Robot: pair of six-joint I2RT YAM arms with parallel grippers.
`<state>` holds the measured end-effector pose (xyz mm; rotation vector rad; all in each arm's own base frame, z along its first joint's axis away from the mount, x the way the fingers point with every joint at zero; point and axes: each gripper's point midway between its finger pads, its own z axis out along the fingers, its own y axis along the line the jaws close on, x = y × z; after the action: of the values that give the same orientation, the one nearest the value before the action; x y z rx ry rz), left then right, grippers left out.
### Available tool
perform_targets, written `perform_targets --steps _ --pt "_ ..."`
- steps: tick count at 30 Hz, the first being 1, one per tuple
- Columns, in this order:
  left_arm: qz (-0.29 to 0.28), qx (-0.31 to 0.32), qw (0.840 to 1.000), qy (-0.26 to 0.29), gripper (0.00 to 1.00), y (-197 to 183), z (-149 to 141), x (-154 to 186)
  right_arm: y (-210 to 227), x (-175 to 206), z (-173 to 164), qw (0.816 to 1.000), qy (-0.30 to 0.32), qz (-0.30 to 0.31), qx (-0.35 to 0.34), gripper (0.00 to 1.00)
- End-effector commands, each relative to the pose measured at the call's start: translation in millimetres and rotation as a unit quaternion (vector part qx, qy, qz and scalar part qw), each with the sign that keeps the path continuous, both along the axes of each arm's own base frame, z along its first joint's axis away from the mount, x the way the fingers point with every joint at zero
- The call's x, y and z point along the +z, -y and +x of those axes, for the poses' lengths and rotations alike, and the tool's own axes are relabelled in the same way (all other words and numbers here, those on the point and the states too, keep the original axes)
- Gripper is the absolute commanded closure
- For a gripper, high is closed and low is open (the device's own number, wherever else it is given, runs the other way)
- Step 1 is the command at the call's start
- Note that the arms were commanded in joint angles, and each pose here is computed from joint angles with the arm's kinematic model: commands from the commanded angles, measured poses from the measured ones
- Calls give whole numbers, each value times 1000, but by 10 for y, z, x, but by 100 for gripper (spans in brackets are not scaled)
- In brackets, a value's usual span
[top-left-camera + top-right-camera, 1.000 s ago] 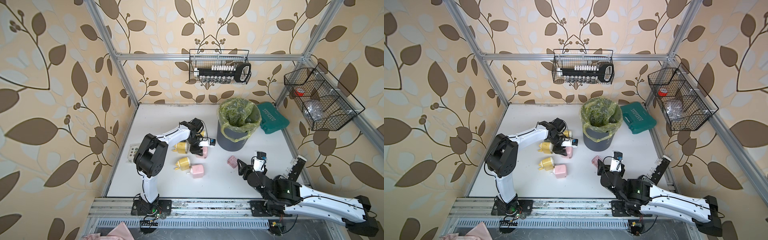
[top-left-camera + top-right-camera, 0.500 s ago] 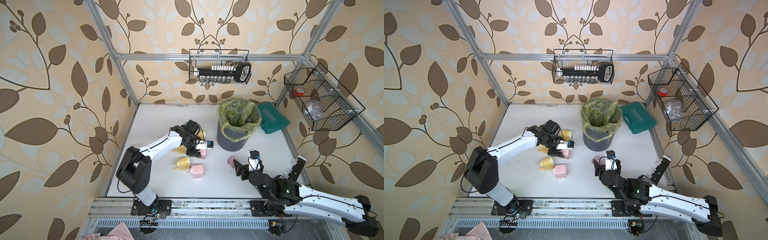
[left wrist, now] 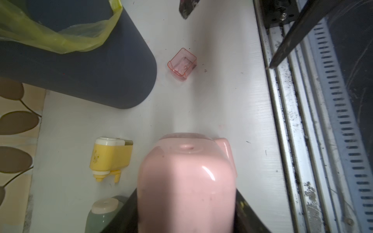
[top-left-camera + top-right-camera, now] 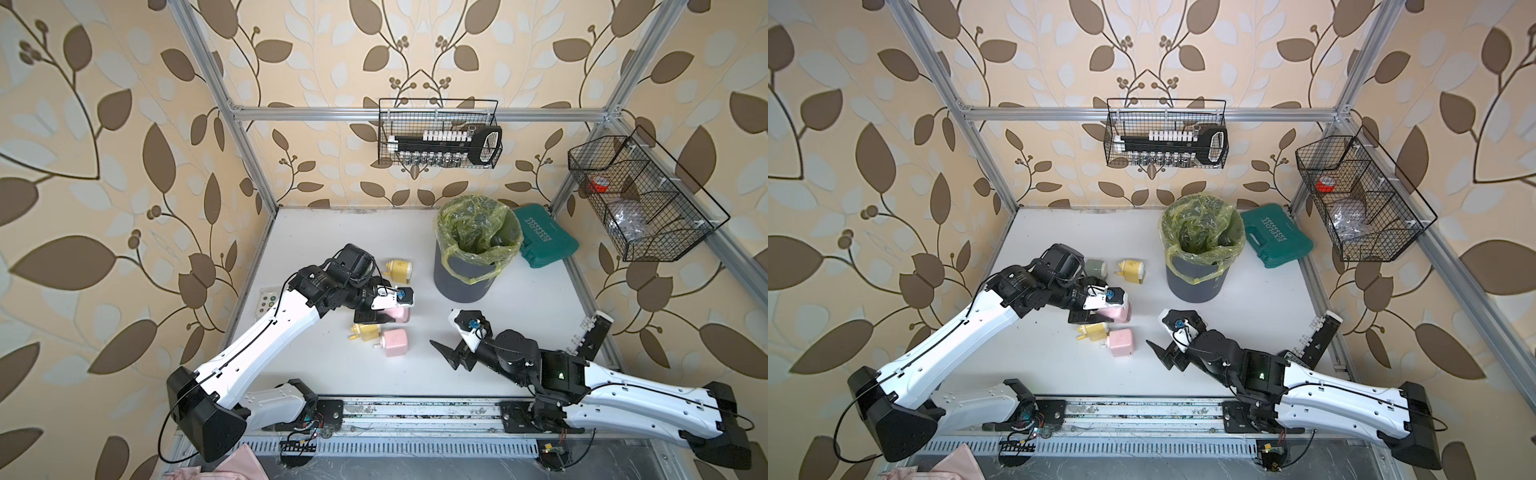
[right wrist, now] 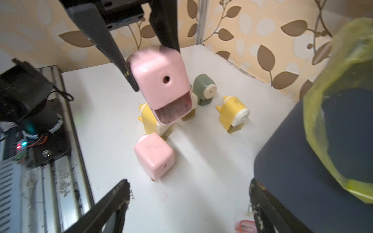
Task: Take out the pencil sharpener tray and clean the shavings
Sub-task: Pick up the pencil sharpener from the center of the board, then open the container of the pencil sharpener.
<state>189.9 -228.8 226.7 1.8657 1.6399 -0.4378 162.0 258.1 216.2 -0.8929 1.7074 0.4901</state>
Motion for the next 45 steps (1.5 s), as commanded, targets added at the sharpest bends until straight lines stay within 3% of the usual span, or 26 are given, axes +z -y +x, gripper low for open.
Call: perform_targets --steps 1,9,18,28,37,45 --pt "-19 -18 999 -42 100 28 -294 72 -354 297 -198 993 40 25 108 11" --pt "-52 -38 996 -60 100 97 -527 181 -546 284 -194 990 54 27 131 8" --pt "-80 -54 993 -66 100 145 -673 321 -643 170 -275 986 35 20 163 11" --pt "-74 -58 993 -69 100 152 -741 251 -651 169 -234 986 36 26 162 20" --pt "-78 -56 993 -73 100 154 -775 189 -655 149 -276 984 18 31 174 43" --pt "-82 -59 993 -69 100 140 -799 236 -669 54 -318 983 -3 25 184 43"
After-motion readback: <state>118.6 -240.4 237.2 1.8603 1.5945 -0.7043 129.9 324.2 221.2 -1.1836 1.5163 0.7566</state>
